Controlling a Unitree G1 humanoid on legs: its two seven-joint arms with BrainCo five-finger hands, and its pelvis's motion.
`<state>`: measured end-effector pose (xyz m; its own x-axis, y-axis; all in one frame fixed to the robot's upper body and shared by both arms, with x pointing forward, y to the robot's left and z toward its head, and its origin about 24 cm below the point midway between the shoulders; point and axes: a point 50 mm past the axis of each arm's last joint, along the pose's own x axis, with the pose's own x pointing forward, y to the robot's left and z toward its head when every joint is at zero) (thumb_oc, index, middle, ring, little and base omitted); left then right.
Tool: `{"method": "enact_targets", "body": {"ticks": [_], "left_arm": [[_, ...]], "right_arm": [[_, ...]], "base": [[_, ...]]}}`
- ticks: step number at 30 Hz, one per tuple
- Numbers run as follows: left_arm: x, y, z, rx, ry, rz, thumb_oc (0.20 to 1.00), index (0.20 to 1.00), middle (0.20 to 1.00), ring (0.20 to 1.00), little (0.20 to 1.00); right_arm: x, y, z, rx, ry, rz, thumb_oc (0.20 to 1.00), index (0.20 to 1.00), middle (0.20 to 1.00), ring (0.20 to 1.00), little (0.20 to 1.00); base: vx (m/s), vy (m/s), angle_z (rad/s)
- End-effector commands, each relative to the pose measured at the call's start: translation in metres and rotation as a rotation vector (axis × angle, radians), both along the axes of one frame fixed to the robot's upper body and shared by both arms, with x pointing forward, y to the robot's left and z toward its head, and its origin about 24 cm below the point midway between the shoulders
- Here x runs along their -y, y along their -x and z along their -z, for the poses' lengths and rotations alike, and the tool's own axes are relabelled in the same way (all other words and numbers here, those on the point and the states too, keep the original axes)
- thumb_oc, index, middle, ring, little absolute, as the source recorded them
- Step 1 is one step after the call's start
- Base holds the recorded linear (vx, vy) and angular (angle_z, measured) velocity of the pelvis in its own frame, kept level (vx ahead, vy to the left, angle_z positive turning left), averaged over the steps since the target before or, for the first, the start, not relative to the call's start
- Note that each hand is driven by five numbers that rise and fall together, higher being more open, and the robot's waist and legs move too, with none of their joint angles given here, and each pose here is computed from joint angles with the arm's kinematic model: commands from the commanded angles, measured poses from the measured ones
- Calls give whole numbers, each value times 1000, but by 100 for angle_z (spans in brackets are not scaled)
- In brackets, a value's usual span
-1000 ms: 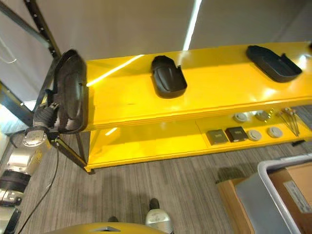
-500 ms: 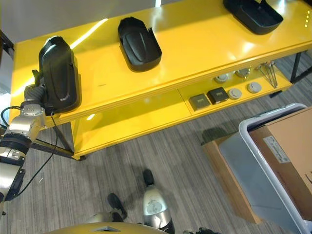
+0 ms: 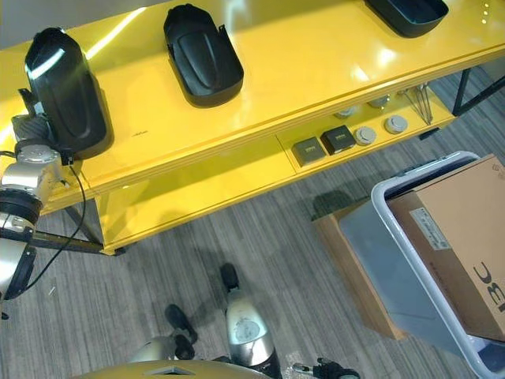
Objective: Move parts from the plastic box to the shelf.
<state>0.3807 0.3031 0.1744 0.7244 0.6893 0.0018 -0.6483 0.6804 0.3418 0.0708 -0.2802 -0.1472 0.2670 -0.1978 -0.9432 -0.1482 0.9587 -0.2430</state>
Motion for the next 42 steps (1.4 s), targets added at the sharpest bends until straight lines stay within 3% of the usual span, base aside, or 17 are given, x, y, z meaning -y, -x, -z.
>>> {"method": "enact_targets", "body": {"ticks": [1,8,9,10,11,23,31,35,37,42], "left_arm": [[-32,11,-20,-23,-139,-102,200,200,200,200,200],[-40,14,-16,-108,-169,-85,200,200,200,200,200],[-41,14,-15,-116,-178,-82,467,467,467,467,467],[-41,15,-13,-123,-186,-79,906,906,906,906,906],[-42,15,-12,-126,-184,-77,1000,1000,1000,1000,1000],[-38,16,-4,-30,-74,-74,1000,1000,1000,1000,1000],[-13,11,-24,253,-33,36,1000,1000,1000,1000,1000],[12,16,-69,506,-131,198,1000,1000,1000,1000,1000],[48,40,-106,654,-211,511,1000,1000,1000,1000,1000],[76,72,-85,636,-174,784,1000,1000,1000,1000,1000]], "right_arm": [[9,23,1,-71,26,-4,1000,1000,1000,1000,1000],[11,30,2,-89,39,-7,1000,1000,1000,1000,1000],[11,32,2,-94,40,-4,1000,1000,1000,1000,1000],[12,34,2,-99,41,-4,1000,1000,1000,1000,1000],[12,36,2,-103,42,-4,1000,1000,1000,1000,1000],[12,51,5,-144,56,-12,1000,1000,1000,1000,1000],[9,62,7,-178,72,-20,1000,1000,1000,1000,1000],[7,71,7,-197,79,-4,1000,1000,1000,1000,1000],[5,77,9,-218,80,7,1000,1000,1000,1000,1000],[-3,84,11,-225,69,28,1000,1000,1000,1000,1000]], "base": [[0,0,0],[23,5,1],[72,16,0],[49,12,0],[50,10,-1],[32,8,-1],[44,17,0],[50,34,4],[76,52,7],[-1,26,11]]}}
